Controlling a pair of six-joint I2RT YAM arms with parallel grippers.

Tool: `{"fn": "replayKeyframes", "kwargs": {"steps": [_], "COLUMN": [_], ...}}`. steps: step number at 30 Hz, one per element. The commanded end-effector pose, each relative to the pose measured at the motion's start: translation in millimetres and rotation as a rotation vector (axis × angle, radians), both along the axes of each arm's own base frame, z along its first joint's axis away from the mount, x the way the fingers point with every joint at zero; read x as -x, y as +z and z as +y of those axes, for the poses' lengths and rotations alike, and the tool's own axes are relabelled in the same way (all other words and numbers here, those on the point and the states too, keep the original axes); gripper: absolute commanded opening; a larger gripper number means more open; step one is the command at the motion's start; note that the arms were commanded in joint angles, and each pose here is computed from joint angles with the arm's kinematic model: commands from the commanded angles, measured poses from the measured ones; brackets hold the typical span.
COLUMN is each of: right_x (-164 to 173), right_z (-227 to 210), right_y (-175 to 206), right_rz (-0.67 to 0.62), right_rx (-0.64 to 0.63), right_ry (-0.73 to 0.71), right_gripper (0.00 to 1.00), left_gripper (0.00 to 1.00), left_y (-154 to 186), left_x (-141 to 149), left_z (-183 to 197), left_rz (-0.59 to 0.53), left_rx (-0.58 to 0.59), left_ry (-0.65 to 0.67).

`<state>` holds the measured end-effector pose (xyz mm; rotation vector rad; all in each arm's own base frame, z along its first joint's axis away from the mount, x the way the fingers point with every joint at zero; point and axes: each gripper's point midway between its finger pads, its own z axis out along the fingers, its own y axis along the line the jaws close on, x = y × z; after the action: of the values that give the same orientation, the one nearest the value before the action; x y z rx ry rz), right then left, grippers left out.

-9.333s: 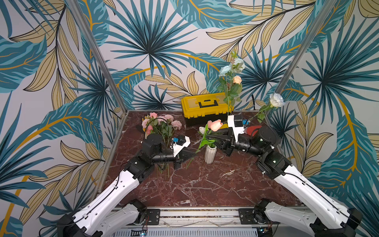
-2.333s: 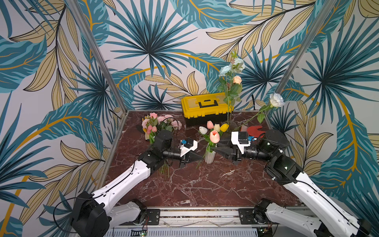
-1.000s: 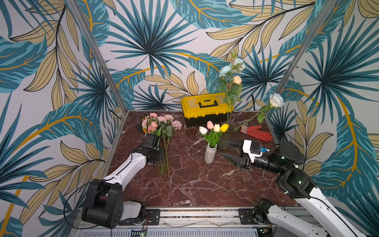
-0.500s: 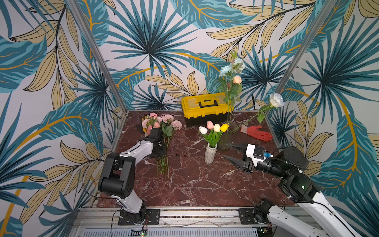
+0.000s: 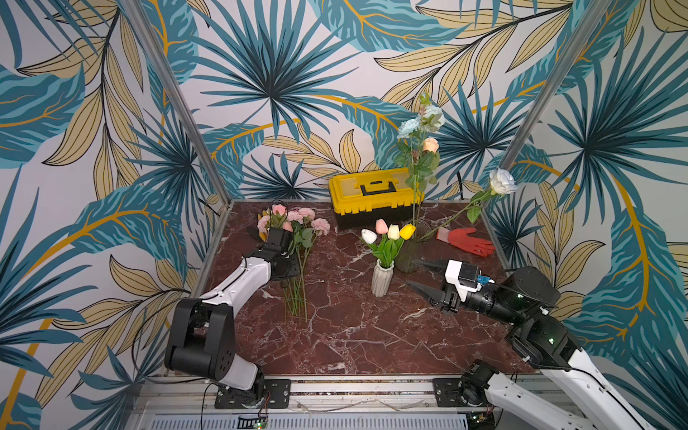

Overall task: Pick out pink flowers from the vase
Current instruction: Place the flower at the center of the board, then pick up the flower from the vase.

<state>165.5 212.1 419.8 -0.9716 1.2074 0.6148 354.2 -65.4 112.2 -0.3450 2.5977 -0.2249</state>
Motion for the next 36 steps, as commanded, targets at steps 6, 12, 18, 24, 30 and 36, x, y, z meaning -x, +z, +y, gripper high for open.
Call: {"fn": "replayKeyframes", "kwargs": {"steps": [6, 12, 18, 24, 30, 36], "right_x": [-30, -55, -80, -107, -129, -150], "right_z": [-22, -16, -9, 3, 13, 18], "right_y": [-25, -61, -72, -79, -77, -91], "right_rz": [0.208, 0.385, 0.535, 0.664, 0.746, 0.823], "right_rx": [0.019, 0.077, 0.103, 0.099, 0.064, 0.087], "right_ry": [-0.22, -0.296, -0.378, -0.445, -0.505, -0.584], "right_gripper": [0.36, 0.28, 0.18, 0.12, 0.0, 0.0], "left_gripper": [0.31, 0.35, 0.36, 0.36, 0.36, 0.37], "left_y": [76, 112, 144, 139, 144, 148], "left_x": [30, 46, 59, 59, 66, 68], "left_z": [-34, -85, -97, -89, -80, -77], "left_rz": [-0.254, -0.392, -0.56, -0.581, -0.609, -0.622], "left_rx": [0.021, 0.133, 0.2, 0.159, 0.152, 0.16], "left_ry": [-0.11, -0.331, -0.438, -0.427, -0.388, -0.369]}}
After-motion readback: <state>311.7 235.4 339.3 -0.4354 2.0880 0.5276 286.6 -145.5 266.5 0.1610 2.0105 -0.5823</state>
